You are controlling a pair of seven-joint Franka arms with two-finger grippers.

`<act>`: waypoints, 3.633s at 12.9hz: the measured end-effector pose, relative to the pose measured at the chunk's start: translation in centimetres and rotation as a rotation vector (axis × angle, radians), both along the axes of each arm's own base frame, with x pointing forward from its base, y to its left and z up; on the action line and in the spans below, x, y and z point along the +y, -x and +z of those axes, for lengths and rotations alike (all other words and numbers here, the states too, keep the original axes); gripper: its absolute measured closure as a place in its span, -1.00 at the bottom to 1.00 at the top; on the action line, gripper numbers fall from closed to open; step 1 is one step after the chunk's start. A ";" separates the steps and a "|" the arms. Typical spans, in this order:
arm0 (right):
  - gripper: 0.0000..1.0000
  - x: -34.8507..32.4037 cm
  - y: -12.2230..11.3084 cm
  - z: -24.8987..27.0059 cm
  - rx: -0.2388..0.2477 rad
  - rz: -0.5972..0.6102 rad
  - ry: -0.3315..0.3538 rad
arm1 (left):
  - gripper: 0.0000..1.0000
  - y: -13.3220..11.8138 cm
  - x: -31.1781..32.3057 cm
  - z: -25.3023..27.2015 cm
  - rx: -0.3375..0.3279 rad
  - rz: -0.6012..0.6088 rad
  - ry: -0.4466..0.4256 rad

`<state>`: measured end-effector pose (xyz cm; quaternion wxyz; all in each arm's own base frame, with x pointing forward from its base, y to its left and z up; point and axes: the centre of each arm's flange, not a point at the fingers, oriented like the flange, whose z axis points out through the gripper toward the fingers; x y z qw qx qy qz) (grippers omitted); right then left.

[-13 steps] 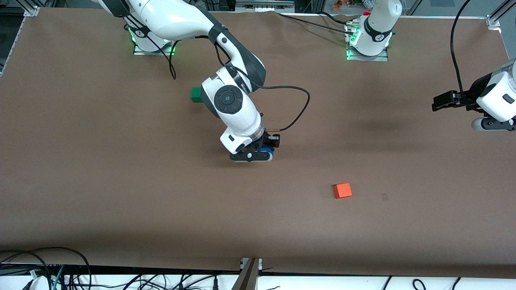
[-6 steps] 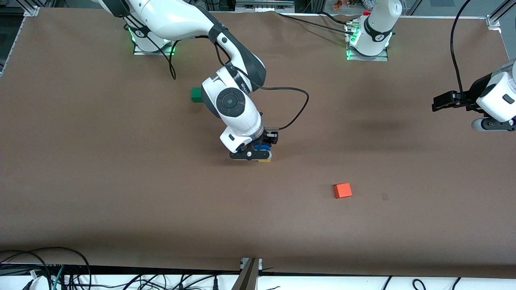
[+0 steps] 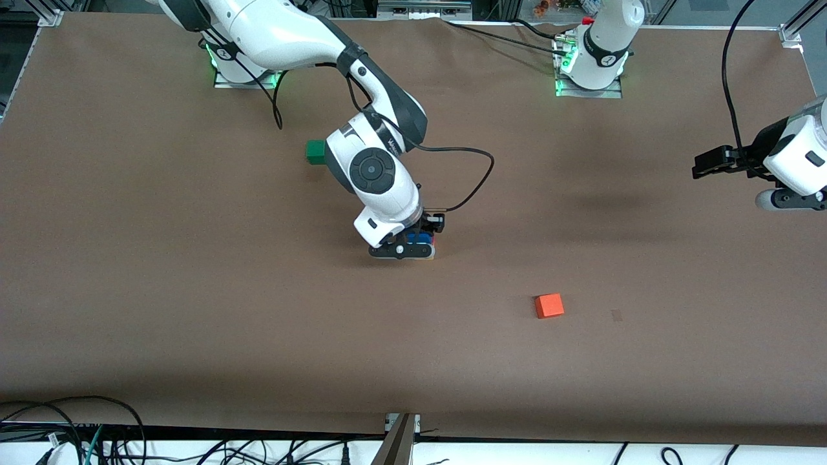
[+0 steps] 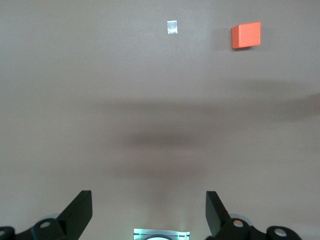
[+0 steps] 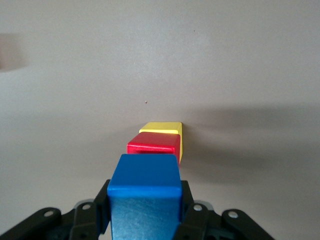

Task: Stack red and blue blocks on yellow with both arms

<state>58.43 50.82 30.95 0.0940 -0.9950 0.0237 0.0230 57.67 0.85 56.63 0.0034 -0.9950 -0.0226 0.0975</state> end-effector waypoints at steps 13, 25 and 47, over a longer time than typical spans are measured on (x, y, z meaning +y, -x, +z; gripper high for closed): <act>-0.09 0.0 0.0 -0.2 0.002 0.001 0.001 | -1.00 0.0 0.0 0.0 -0.001 0.000 0.000; -0.38 0.5 0.1 -0.5 -0.012 -0.004 -0.010 | -1.00 0.0 -0.2 0.0 -0.002 -0.004 0.000; -0.99 -32.2 -7.6 25.8 0.019 -0.287 0.062 | -1.00 -0.1 -0.9 0.0 -0.002 -0.017 0.001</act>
